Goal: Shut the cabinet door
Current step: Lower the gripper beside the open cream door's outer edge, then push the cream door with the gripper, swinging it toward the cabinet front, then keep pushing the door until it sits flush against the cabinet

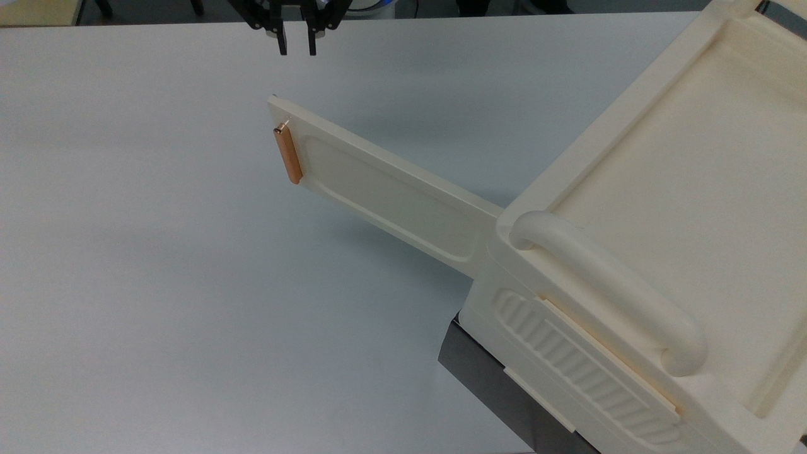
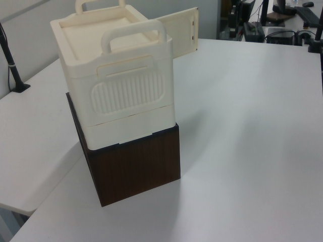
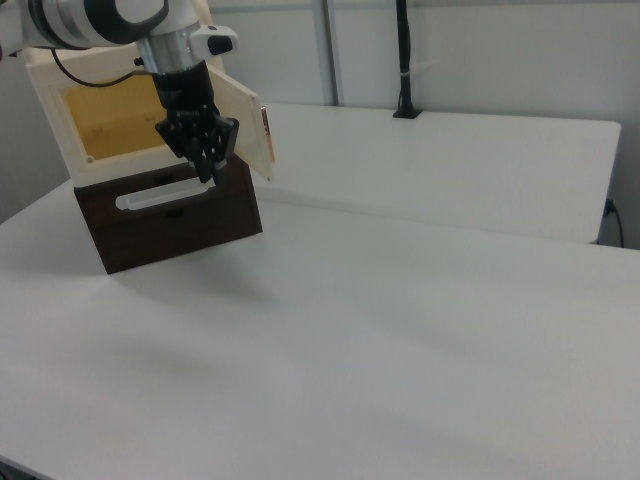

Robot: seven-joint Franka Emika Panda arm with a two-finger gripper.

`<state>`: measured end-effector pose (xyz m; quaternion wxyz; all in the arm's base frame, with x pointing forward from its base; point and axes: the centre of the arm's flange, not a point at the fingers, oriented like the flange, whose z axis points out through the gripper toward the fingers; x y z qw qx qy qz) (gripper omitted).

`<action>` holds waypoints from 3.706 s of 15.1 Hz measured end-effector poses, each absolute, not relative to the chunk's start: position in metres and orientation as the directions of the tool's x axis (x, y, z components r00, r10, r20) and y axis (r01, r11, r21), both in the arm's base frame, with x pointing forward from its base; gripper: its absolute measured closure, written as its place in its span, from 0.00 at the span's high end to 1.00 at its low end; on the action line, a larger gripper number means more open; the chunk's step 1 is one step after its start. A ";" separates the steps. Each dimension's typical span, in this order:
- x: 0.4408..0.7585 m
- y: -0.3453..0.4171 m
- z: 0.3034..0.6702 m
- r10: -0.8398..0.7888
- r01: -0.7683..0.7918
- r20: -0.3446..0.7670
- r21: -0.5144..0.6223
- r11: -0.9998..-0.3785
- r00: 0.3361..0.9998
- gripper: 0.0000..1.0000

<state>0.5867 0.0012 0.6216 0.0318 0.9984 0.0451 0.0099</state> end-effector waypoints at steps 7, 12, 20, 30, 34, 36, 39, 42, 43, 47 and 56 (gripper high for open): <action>0.593 0.003 0.646 0.094 0.087 0.123 0.059 -0.994 0.988 0.01; 0.613 0.002 0.688 0.018 0.019 0.407 0.003 -1.000 0.913 0.01; 0.649 -0.022 0.696 -0.140 -0.103 0.647 -0.095 -0.990 0.749 0.01; 0.646 0.025 0.675 -0.144 -0.043 0.503 -0.207 -0.977 0.852 0.01; 0.620 0.063 0.689 -0.093 0.034 0.414 -0.289 -0.957 0.905 0.01; 0.618 0.071 0.690 -0.083 0.049 0.410 -0.302 -0.952 0.908 0.01; 0.617 0.095 0.685 -0.044 0.090 0.404 -0.308 -0.947 0.914 0.01; 0.611 0.133 0.683 0.022 0.158 0.401 -0.311 -0.937 0.916 0.01; 0.608 0.146 0.682 0.042 0.180 0.402 -0.313 -0.932 0.915 0.01; 0.608 0.199 0.674 0.090 0.255 0.449 -0.323 -0.911 0.889 0.01; 0.627 0.213 0.665 0.047 0.267 0.540 -0.337 -0.903 0.840 0.01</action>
